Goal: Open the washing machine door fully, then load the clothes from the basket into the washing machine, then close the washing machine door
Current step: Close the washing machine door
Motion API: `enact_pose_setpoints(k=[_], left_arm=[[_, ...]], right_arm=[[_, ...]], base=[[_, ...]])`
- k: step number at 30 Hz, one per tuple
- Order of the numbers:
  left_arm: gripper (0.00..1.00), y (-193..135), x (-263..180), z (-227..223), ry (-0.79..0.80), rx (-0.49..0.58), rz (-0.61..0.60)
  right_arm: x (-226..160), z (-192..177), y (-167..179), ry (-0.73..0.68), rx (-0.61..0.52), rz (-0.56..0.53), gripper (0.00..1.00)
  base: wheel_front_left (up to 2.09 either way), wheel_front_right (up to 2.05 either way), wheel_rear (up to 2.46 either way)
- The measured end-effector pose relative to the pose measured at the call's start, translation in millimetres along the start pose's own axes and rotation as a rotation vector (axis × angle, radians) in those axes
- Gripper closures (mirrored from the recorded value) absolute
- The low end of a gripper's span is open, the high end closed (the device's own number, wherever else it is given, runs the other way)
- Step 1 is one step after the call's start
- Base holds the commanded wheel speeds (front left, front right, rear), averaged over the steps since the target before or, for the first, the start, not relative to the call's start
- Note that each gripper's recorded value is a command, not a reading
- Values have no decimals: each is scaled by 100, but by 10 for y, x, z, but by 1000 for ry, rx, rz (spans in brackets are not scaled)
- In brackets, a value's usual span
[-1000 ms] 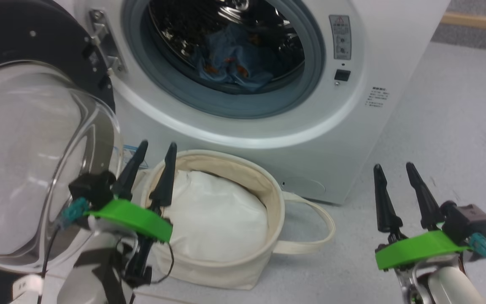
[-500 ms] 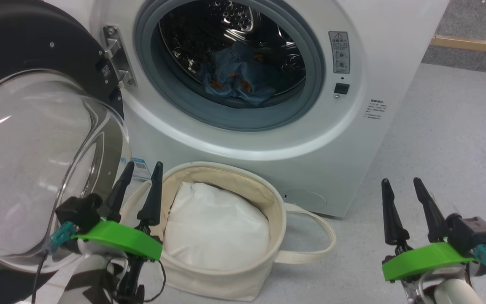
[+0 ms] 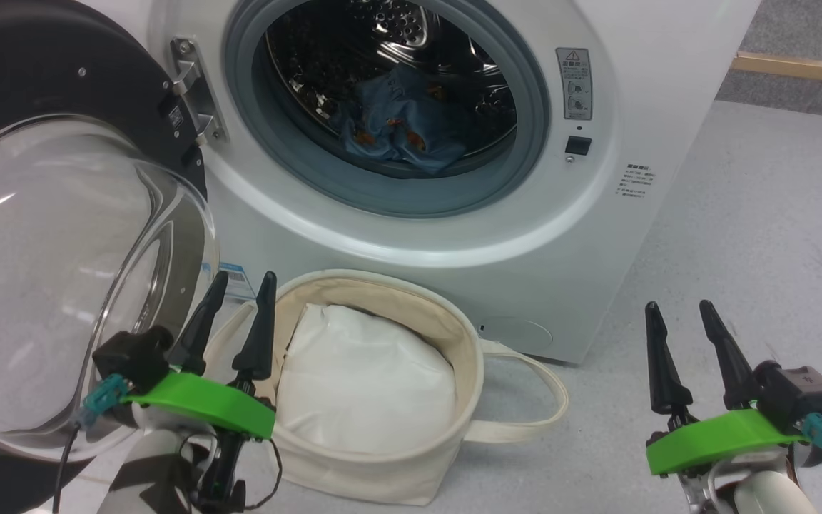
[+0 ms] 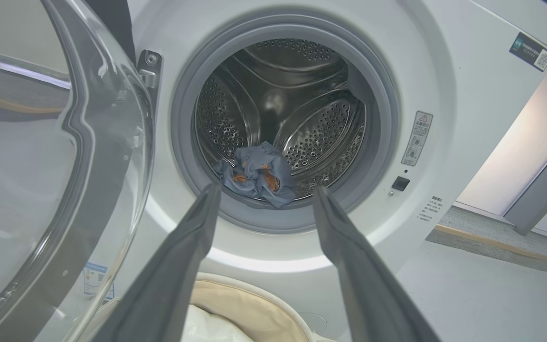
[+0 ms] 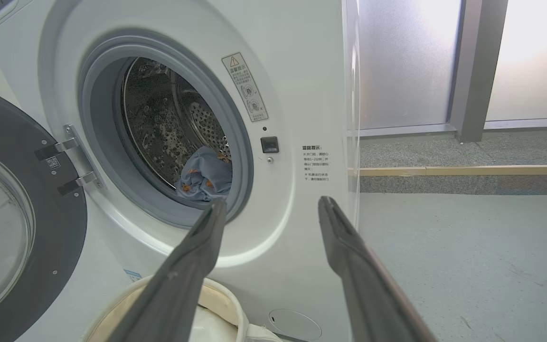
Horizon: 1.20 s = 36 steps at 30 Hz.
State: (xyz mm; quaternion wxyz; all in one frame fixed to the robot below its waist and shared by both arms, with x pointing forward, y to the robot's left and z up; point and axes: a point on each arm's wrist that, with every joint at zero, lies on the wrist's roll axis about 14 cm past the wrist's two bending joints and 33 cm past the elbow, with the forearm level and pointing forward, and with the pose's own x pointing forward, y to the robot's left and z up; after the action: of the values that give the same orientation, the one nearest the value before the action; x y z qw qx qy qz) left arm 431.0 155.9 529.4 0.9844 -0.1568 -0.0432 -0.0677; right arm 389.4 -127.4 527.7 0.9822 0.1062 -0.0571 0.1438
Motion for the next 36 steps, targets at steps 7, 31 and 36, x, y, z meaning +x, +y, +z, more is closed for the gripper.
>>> enact_pose_setpoints(k=[7, 31, 36], left_arm=[[0, -14, -13, 2, 2, 1, -6], [0, 92, -196, -81, 29, -2, 28], [0, 58, -216, -74, 29, 3, 17]], right_arm=[[7, 10, 15, -3, 0, 4, 0], [71, 0, 158, -2, 14, 47, 0], [83, 12, 189, -5, 14, 56, 0]], base=[[-78, 90, -12], [-133, 144, -12], [-3, 3, 0]])
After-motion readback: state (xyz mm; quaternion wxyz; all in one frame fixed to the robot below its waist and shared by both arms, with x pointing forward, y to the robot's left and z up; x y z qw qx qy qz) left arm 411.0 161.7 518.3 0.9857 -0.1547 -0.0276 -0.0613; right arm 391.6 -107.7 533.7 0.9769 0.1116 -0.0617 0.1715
